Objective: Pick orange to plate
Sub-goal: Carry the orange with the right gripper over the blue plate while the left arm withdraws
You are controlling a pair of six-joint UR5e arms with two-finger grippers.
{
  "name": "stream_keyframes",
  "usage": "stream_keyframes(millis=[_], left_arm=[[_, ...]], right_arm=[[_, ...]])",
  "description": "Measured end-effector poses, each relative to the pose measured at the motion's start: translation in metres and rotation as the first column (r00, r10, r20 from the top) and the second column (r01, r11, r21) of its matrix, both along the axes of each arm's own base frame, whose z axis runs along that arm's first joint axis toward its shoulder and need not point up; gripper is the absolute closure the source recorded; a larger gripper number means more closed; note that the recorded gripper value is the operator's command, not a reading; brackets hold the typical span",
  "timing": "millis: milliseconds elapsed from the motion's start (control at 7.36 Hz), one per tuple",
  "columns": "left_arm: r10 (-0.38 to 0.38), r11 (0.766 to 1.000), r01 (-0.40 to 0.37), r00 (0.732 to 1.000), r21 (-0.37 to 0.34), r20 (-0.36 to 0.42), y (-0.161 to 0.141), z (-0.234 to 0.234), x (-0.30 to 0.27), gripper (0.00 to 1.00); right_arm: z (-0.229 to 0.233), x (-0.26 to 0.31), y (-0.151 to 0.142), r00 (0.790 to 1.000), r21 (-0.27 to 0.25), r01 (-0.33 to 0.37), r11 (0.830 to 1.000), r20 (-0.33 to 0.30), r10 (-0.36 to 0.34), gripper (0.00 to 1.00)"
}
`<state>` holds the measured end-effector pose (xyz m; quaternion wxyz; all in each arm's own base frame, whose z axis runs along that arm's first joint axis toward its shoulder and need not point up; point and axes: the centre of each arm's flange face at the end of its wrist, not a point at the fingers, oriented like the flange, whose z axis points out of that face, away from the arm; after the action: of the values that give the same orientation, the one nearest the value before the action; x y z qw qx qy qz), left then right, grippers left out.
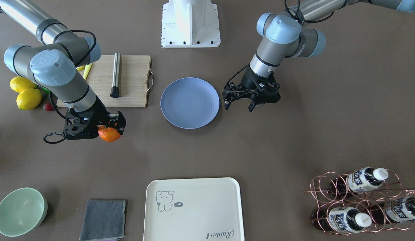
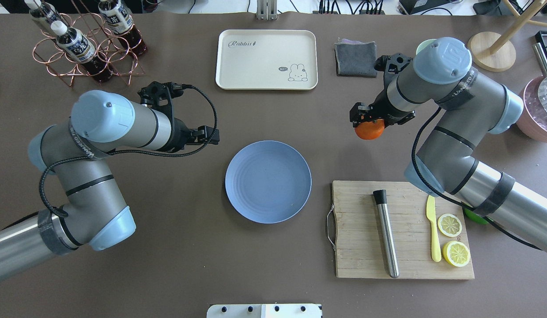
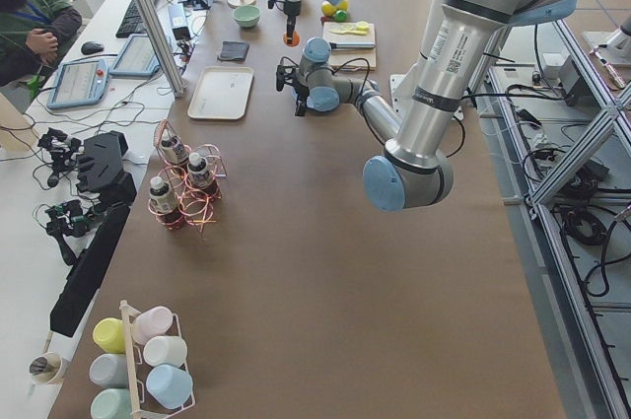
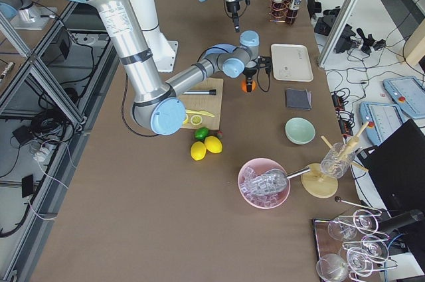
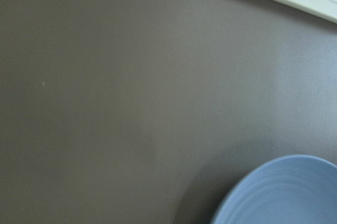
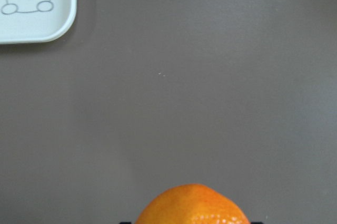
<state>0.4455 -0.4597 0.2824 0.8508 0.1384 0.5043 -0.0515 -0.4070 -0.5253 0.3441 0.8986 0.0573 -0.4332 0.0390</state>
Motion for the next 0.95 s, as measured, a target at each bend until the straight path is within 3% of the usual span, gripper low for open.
stream_keyframes(millis=[272, 543, 951], left_arm=[[0.026, 0.990, -0.036, 0.997, 0.135, 0.072, -0.007, 0.016, -0.049, 0.02], [0.011, 0.990, -0.021, 0.997, 0.142, 0.077, -0.026, 0.024, -0.086, 0.02], [0.009, 0.991, -0.024, 0.993, 0.130, 0.117, -0.033, 0.060, -0.115, 0.02]], right_arm=[[-0.049, -0.040, 0.029, 0.999, -0.021, -0.030, 0.999, 0.031, 0.030, 1.00], [-0.101, -0.092, 0.058, 0.999, -0.018, -0.051, 0.999, 0.019, 0.051, 1.00], [-0.127, -0.143, 0.102, 0.997, 0.010, -0.071, 0.997, -0.008, 0.071, 1.00]])
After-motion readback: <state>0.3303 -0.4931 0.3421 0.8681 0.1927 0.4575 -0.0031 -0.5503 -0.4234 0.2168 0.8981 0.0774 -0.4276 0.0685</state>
